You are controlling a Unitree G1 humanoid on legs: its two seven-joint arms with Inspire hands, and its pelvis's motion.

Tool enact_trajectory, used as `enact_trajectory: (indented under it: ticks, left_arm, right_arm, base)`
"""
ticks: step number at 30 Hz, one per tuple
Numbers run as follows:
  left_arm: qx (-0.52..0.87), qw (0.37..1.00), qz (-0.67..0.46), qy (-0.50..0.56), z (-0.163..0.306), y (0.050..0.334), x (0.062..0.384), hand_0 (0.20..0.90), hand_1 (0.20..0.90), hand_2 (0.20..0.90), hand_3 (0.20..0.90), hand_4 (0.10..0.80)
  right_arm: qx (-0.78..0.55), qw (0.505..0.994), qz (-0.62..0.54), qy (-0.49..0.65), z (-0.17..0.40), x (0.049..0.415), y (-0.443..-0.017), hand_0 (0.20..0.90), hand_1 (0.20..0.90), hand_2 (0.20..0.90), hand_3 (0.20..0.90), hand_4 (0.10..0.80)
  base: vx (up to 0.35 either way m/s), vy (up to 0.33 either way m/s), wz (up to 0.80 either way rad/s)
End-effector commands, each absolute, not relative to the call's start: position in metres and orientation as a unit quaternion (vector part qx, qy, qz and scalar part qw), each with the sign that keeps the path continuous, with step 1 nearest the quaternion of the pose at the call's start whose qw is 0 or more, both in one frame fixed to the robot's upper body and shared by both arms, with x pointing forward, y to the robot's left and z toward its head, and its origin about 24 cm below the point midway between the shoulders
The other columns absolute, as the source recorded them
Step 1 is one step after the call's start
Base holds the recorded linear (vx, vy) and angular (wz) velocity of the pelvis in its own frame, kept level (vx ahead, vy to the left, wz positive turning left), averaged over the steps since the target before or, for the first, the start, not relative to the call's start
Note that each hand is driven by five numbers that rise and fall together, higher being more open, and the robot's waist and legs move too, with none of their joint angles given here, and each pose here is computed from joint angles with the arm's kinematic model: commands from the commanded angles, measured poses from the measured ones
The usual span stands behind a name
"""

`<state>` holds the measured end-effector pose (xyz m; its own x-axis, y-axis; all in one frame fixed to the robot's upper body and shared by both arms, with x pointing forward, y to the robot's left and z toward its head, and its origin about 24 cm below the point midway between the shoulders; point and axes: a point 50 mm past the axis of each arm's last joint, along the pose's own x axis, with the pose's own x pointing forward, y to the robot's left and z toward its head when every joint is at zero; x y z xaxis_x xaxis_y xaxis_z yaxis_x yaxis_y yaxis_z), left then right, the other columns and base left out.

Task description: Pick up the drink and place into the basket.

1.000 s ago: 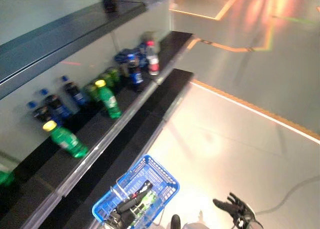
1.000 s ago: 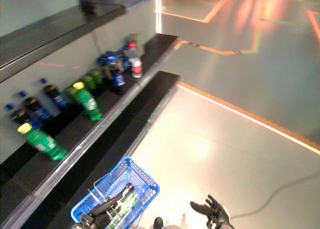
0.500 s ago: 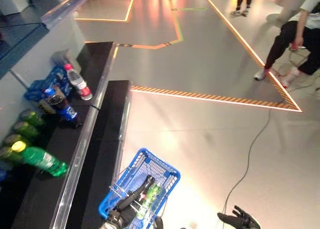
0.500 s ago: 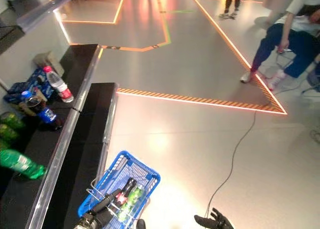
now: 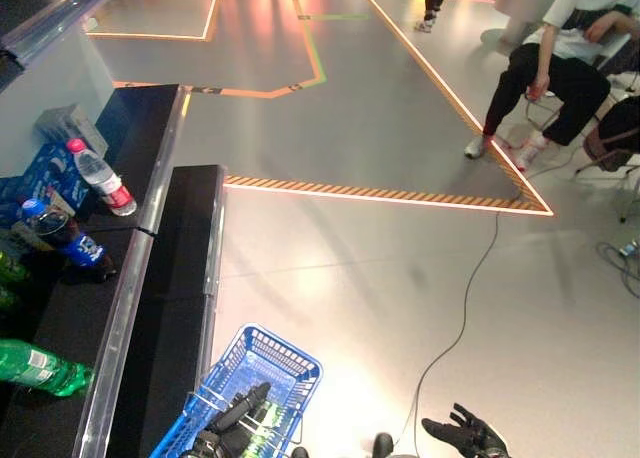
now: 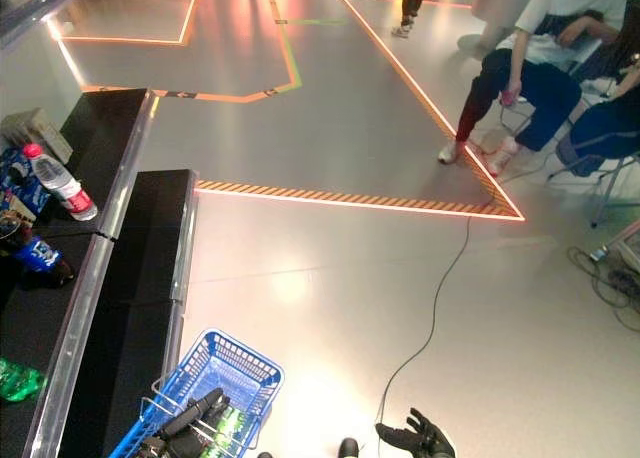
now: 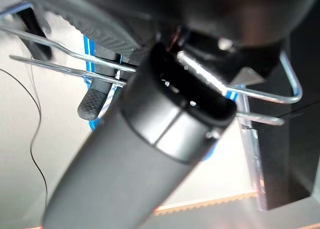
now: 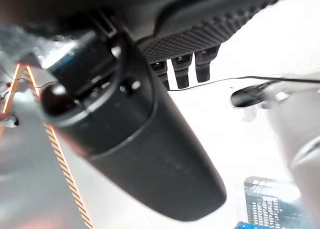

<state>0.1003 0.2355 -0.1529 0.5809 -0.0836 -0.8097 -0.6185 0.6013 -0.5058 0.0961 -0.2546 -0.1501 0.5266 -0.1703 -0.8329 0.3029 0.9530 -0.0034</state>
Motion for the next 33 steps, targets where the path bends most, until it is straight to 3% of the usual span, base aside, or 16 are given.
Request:
enact_trajectory:
  ticks: [1, 6, 15, 21, 33]
  left_arm:
    - [-0.423, 0.833, 0.032, 0.356, -0.133, 0.223, 0.151, 0.3, 0.3, 0.3, 0.2, 0.1]
    - [-0.418, 0.83, 0.02, 0.369, -0.136, 0.218, 0.143, 0.3, 0.3, 0.3, 0.2, 0.1]
    - [-0.425, 0.832, 0.017, 0.356, -0.132, 0.215, 0.145, 0.3, 0.3, 0.3, 0.2, 0.1]
    - [-0.435, 0.828, 0.035, 0.352, -0.133, 0.214, 0.143, 0.3, 0.3, 0.3, 0.2, 0.1]
    - [-0.443, 0.816, 0.087, 0.362, -0.144, 0.231, 0.104, 0.3, 0.3, 0.3, 0.2, 0.1]
  right_arm:
    - [0.069, 0.887, -0.158, 0.429, -0.142, 0.111, -0.266, 0.9, 0.9, 0.9, 0.9, 0.8]
    - [0.062, 0.886, -0.148, 0.434, -0.143, 0.102, -0.265, 0.9, 0.9, 0.9, 0.9, 0.8]
    - [0.03, 0.901, -0.125, 0.414, -0.132, 0.122, -0.277, 0.9, 0.9, 0.9, 0.9, 0.8]
    - [0.014, 0.902, -0.111, 0.417, -0.131, 0.13, -0.274, 0.9, 0.9, 0.9, 0.9, 0.8]
    - [-0.011, 0.889, -0.103, 0.446, -0.135, 0.118, -0.279, 0.9, 0.9, 0.9, 0.9, 0.8]
  base:
    - [0.428, -0.259, 0.48]
    - [0.41, -0.316, 0.65]
    - [0.26, -0.256, 0.2]
    - [0.28, 0.04, -0.06]
    - [0.419, 0.098, -0.13]
